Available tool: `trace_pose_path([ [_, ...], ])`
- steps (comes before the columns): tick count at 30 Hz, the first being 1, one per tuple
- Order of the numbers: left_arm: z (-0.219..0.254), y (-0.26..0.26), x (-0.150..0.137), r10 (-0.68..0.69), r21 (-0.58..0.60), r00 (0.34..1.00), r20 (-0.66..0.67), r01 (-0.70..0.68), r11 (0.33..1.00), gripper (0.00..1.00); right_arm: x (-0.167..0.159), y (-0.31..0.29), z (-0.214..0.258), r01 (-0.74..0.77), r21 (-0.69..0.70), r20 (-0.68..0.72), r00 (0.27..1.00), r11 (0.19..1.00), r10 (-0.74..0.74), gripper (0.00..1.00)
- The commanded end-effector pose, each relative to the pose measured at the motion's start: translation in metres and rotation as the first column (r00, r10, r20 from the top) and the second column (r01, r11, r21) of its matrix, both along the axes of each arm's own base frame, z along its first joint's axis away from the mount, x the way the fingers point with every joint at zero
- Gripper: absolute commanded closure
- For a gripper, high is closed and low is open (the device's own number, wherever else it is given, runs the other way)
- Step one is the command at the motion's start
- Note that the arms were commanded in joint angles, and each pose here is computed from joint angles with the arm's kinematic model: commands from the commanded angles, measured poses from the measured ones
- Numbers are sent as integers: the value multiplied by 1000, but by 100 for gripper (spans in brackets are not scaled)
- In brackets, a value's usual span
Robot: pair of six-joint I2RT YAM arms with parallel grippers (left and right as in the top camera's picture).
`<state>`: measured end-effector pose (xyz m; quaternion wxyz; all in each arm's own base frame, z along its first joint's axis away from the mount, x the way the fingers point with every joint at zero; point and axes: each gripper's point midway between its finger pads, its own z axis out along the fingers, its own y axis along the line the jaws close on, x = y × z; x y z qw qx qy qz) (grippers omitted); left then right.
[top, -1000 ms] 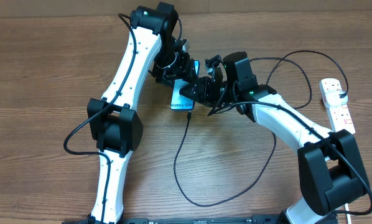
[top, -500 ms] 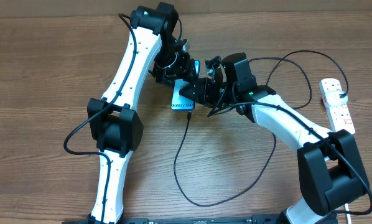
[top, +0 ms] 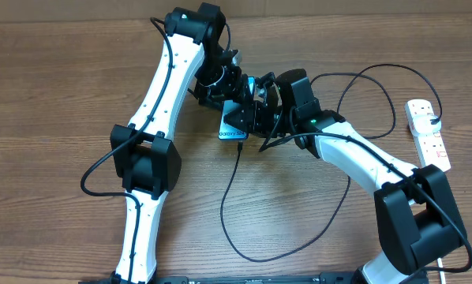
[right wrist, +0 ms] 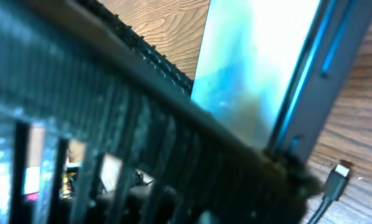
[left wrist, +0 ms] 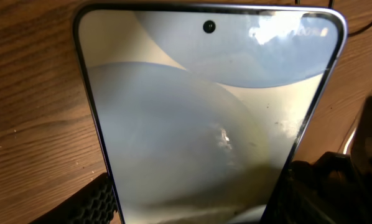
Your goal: Plug charger to phone and switch on socket
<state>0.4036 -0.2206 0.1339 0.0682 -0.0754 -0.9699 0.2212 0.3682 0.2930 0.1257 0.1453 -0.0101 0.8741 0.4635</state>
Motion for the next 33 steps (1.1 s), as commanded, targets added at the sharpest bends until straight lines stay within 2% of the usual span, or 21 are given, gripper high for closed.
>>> trace_pose_path([
  [1, 21, -11, -7, -41, -69, 999, 25, 42, 997, 36, 5, -1, 0, 16, -6, 19, 1000, 1000, -16, 75],
  [4, 21, -11, -7, -40, -70, 999, 28, 42, 997, 36, 5, -1, 0, 16, -6, 19, 1000, 1000, -16, 82],
  [7, 21, -12, -6, -40, -71, 999, 30, 42, 997, 35, 5, -1, 0, 16, -6, 19, 1000, 1000, -16, 95],
  [8, 21, -12, -6, -40, -71, 999, 31, 42, 997, 34, 5, -1, 0, 15, -6, 20, 1000, 1000, -15, 96],
  [10, 21, -12, -6, -41, -71, 999, 31, 43, 997, 32, 5, -1, 1, 15, -6, 20, 1000, 1000, -15, 96],
  [14, 20, -11, -6, -41, -65, 999, 33, 43, 997, 18, 6, 0, 2, 15, -2, 26, 1000, 1000, -15, 96],
  [16, 19, -8, -5, -41, -49, 998, 38, 43, 998, 0, 8, -1, 2, 19, 0, 30, 999, 1000, -19, 96],
  [19, 16, 1, -2, -36, -8, 998, 47, 36, 999, 0, 10, -4, 3, 26, 1, 32, 999, 1000, -26, 96],
  [24, 16, 11, 4, -14, -12, 999, 52, 15, 1000, 0, 12, -8, 4, 27, 12, 23, 999, 1000, -28, 96],
  [27, 17, 23, 13, 19, -25, 998, 58, -18, 1000, 0, 11, -11, 12, -6, 66, 17, 1000, 998, 5, 96],
  [28, 18, 25, 15, 23, -48, 998, 58, -20, 999, 0, 10, -11, 18, -27, 97, 20, 999, 995, 26, 96],
  [30, 31, 20, 19, -6, -193, 997, 77, 20, 981, 0, 8, -12, 31, -83, 169, 36, 996, 982, 78, 96],
  [33, 64, 9, 23, -37, -457, 990, 137, 96, 885, 0, 5, -17, 51, -143, 264, 50, 990, 954, 134, 96],
])
